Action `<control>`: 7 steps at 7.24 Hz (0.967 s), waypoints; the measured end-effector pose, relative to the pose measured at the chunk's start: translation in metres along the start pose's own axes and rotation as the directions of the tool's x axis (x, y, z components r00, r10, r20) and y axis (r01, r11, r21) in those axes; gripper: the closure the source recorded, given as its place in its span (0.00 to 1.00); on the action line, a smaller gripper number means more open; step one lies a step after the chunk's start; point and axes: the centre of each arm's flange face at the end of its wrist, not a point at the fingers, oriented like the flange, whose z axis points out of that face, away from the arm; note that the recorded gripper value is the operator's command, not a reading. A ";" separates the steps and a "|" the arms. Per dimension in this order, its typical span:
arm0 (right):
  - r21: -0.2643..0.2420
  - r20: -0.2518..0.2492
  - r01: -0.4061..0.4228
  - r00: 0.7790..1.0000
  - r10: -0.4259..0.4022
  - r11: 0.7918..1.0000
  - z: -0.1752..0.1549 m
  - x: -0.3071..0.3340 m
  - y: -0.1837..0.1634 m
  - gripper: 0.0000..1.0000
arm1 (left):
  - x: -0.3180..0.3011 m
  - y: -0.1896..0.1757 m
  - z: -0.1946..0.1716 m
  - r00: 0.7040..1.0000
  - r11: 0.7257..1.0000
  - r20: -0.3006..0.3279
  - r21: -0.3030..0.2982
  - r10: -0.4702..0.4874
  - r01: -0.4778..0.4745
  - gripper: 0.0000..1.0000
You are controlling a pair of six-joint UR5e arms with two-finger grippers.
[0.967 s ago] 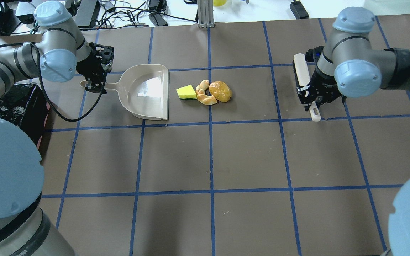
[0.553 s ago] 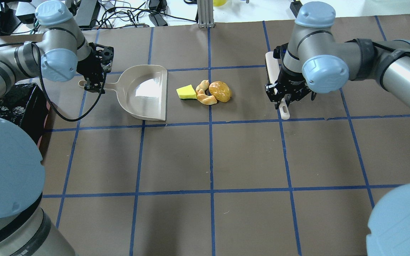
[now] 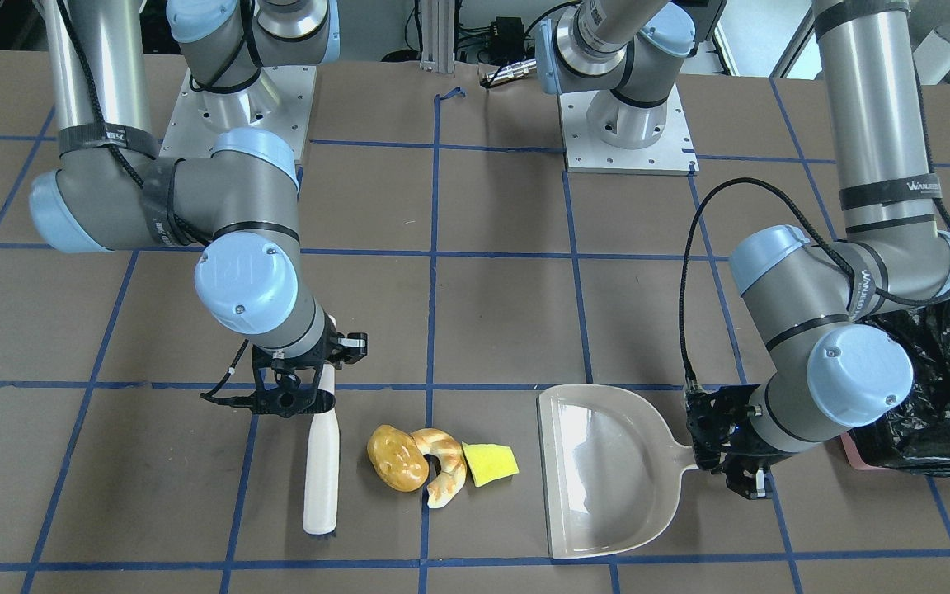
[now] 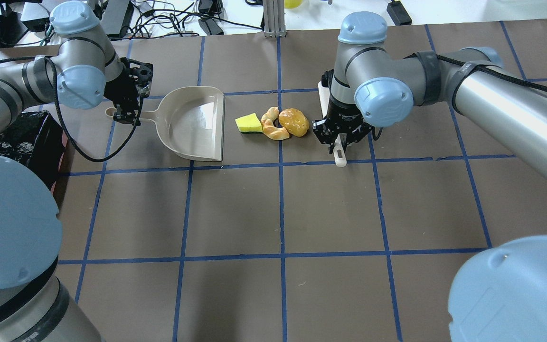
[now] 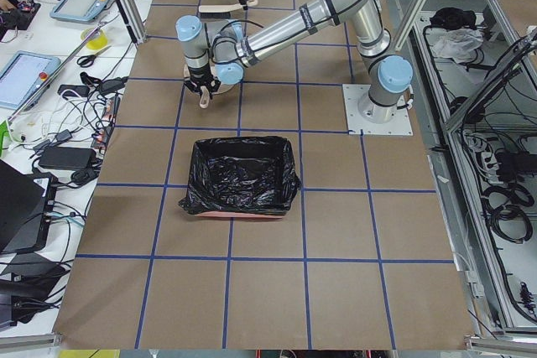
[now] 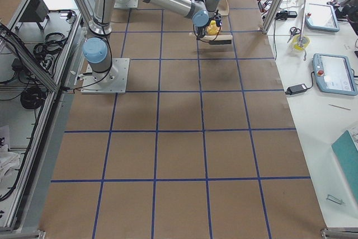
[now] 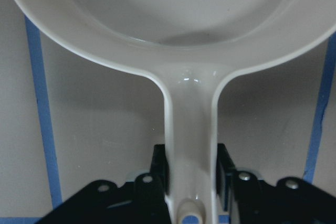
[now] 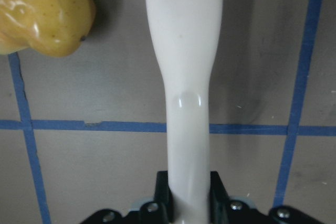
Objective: Sweep and dump trash into bin
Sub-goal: 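Carry the brush with the right gripper toward the sponge and bread, then sweep the sponge, croissant and roll into the dustpan with the right gripper's brush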
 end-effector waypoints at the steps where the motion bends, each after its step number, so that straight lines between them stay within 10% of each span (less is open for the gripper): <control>1: -0.007 0.001 -0.018 1.000 0.018 1.000 0.004 -0.012 0.004 1.00 | 0.000 0.000 0.000 1.000 1.000 0.000 -0.001 0.000 0.000 1.00; 7: -0.028 0.025 -0.144 0.989 0.145 0.989 0.023 -0.098 0.017 1.00 | -0.001 -0.013 -0.004 1.000 0.998 0.001 -0.055 0.014 -0.014 1.00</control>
